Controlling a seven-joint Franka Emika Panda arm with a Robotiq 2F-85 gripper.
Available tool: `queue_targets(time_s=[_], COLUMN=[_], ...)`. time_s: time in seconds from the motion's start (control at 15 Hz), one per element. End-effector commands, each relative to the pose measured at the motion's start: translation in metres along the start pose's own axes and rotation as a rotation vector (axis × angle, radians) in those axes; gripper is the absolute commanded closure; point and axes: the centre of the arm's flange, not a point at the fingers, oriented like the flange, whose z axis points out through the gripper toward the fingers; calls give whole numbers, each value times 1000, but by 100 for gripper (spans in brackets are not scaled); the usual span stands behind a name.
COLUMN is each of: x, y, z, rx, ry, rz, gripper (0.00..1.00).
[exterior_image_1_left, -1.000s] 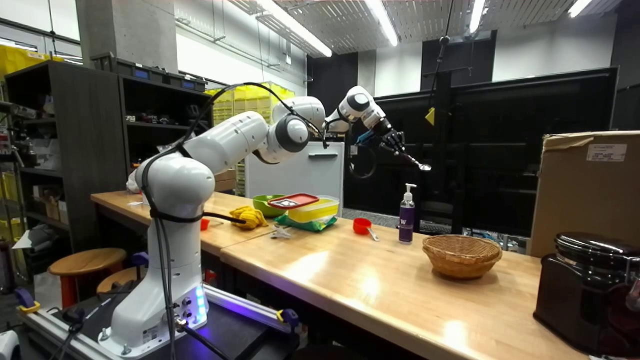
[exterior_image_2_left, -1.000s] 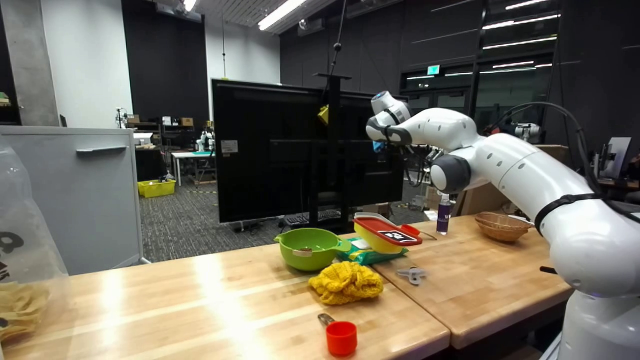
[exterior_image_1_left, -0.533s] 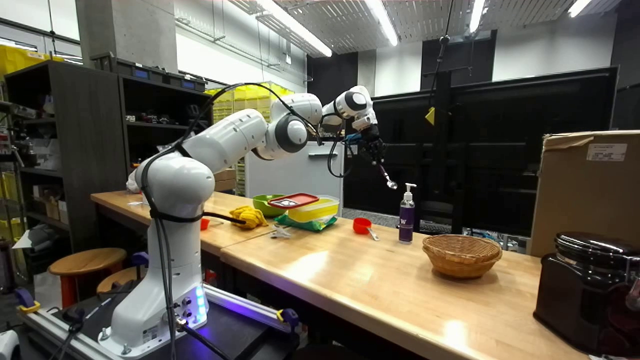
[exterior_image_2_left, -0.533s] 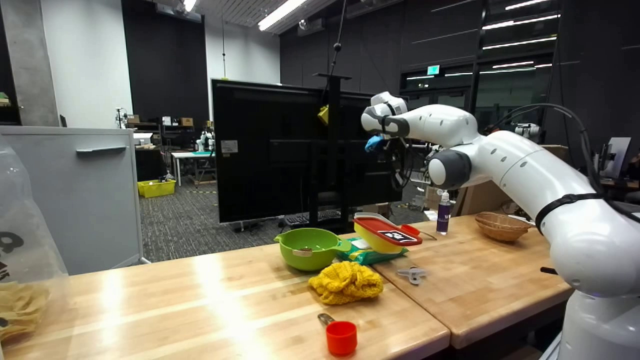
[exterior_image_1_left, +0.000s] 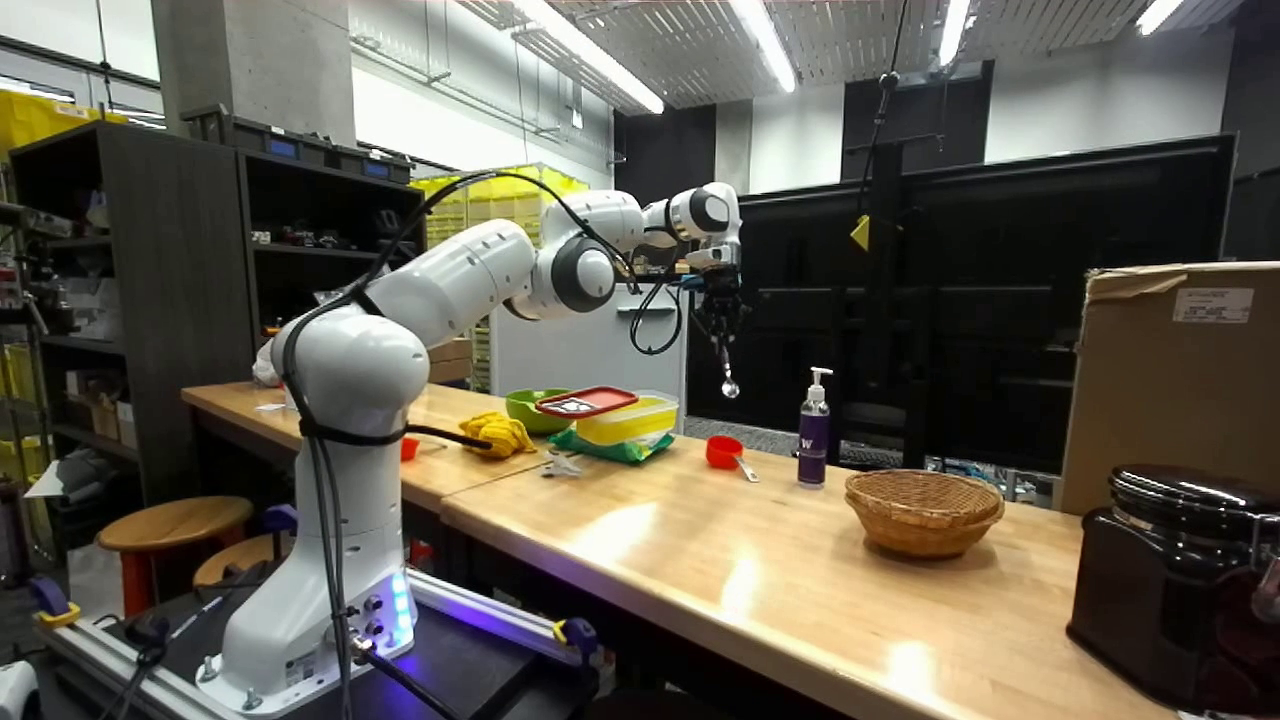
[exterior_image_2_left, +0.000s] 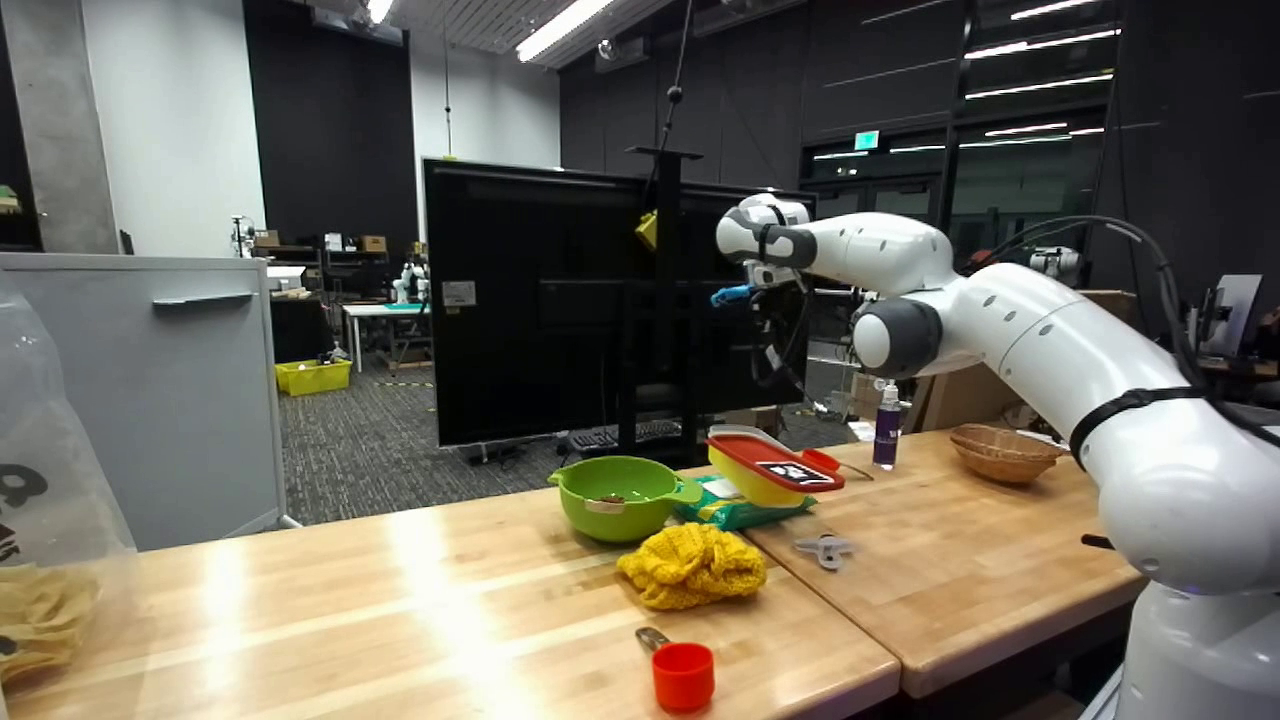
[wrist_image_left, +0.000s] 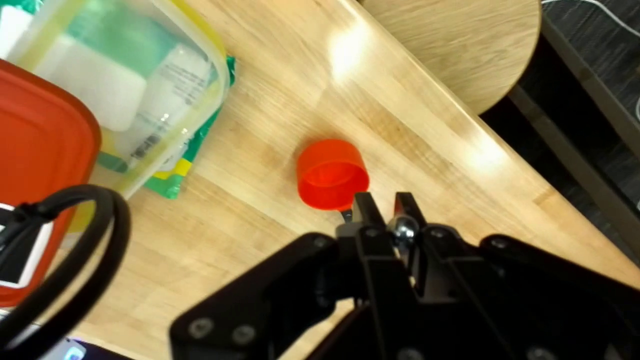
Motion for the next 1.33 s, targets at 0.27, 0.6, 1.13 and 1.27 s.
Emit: queue_targets(time_s=[0.27,0.6,1.13,1.27], x=[37,46,55,58], y=[50,35,14,9], z=[49,65,111,122], rx=[-142,-156,-245,-256], ry=[-127,-92,-91,-87], rz=[143,219,301,306], gripper=[97,97,97,97])
